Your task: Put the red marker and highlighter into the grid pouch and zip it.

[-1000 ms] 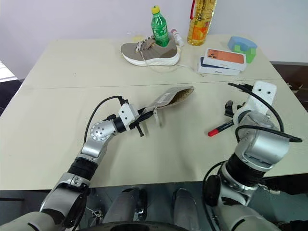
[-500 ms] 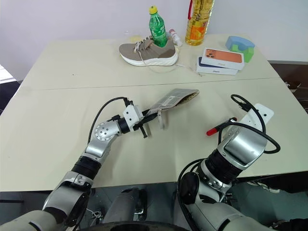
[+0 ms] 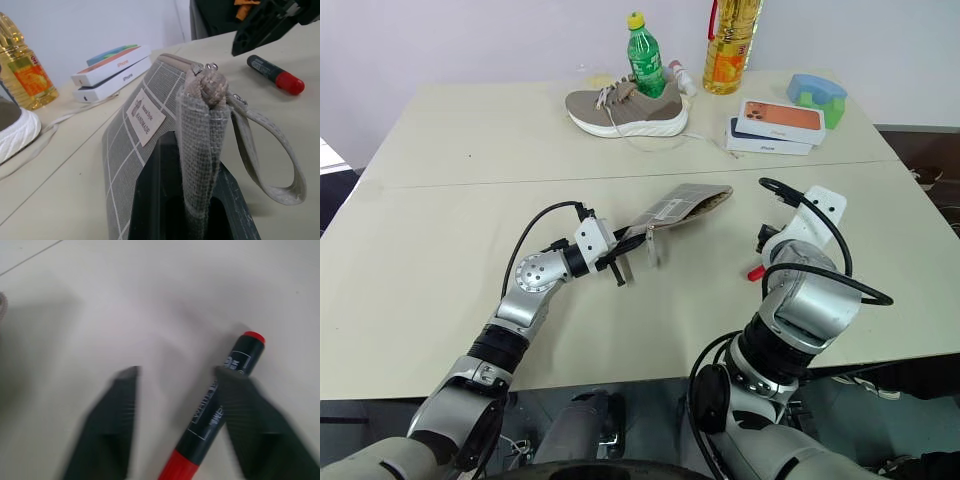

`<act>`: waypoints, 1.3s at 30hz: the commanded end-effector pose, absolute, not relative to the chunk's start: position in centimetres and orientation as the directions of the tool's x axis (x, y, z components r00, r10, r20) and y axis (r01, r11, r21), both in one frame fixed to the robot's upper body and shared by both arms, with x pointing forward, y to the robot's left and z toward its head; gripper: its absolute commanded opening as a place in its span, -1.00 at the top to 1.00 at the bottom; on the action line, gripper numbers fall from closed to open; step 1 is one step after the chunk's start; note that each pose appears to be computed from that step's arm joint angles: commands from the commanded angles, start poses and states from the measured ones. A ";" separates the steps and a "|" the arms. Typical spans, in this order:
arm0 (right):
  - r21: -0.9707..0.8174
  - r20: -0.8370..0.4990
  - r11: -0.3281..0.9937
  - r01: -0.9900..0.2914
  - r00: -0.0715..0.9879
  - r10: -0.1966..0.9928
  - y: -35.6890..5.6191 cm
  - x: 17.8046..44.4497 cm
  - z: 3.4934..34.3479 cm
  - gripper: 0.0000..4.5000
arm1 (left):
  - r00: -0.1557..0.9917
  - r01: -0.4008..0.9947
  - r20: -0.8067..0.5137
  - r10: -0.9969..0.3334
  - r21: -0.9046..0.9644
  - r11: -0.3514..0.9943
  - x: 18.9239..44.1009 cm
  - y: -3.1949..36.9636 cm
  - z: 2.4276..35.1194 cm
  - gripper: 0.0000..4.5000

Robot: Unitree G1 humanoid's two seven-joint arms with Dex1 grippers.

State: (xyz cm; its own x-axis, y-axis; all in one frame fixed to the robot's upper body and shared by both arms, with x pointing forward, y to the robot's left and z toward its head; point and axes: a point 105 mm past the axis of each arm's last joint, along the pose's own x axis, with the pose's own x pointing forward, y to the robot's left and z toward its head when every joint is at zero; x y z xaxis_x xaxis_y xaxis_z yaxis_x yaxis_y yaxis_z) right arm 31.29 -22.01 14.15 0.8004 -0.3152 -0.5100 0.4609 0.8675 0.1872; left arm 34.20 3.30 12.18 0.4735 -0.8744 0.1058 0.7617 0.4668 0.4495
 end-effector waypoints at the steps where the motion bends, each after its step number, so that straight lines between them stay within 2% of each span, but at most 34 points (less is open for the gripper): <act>1: 0.243 -0.555 0.825 0.510 0.770 -0.313 -21.2 31.0 13.4 -0.55 | 0.468 0.739 0.157 -0.870 0.471 0.482 34.2 3.4 13.6 1.00; 6: 0.323 -0.679 0.772 0.548 0.702 -0.215 -19.2 30.4 10.0 -0.55 | 0.467 0.740 0.156 -0.870 0.469 0.482 34.2 3.4 13.5 1.00; 13: 0.358 -0.699 0.779 0.514 0.701 -0.142 -18.2 31.0 9.2 -0.55 | 0.471 0.738 0.157 -0.868 0.469 0.485 34.2 3.5 13.5 1.00; 16: 0.366 -0.696 0.782 0.504 0.706 -0.130 -18.4 31.2 9.1 -0.17 | 0.474 0.735 0.159 -0.866 0.470 0.488 34.3 3.6 13.5 1.00; 21: 0.369 -0.681 0.786 0.496 0.720 -0.135 -18.6 31.5 9.7 0.88 | 0.479 0.730 0.159 -0.863 0.473 0.493 34.3 3.7 13.6 1.00; 25: 0.359 -0.626 0.832 0.422 0.771 -0.122 -18.8 32.2 11.0 0.88 | 0.484 0.726 0.161 -0.860 0.474 0.497 34.4 3.8 13.6 1.00; 28: 0.324 -0.492 0.916 0.235 0.869 -0.049 -18.4 33.4 14.1 0.88 | 0.494 0.719 0.164 -0.854 0.475 0.507 34.7 4.1 13.8 1.00; 29: 0.276 -0.449 0.946 0.167 0.893 -0.027 -18.2 33.7 15.0 0.88 | 0.497 0.717 0.165 -0.852 0.474 0.511 34.8 4.2 13.9 1.00; 31: -0.007 -0.296 0.999 -0.042 0.955 0.038 -17.5 34.3 18.2 0.88 | 0.510 0.711 0.176 -0.842 0.465 0.528 35.2 4.8 14.3 1.00; 32: -0.118 -0.266 0.986 -0.116 0.961 0.081 -16.9 34.2 18.8 0.88 | 0.514 0.709 0.180 -0.839 0.461 0.533 35.3 4.9 14.4 1.00; 34: -0.539 -0.159 0.799 -0.266 0.964 0.213 -15.6 33.7 20.6 0.88 | 0.519 0.706 0.183 -0.835 0.458 0.539 35.5 5.5 14.7 1.00; 35: -0.649 -0.165 0.694 -0.311 0.948 0.271 -14.9 33.3 20.5 0.88 | 0.520 0.706 0.184 -0.834 0.458 0.540 35.6 5.7 14.8 1.00; 37: -0.775 -0.219 0.505 -0.381 0.910 0.351 -14.4 32.6 19.6 0.88 | 0.522 0.704 0.182 -0.833 0.460 0.541 35.7 6.1 15.0 1.00; 39: -0.813 -0.261 0.405 -0.417 0.884 0.388 -14.5 32.2 18.9 0.88 | 0.521 0.703 0.181 -0.834 0.462 0.540 35.8 6.5 15.1 1.00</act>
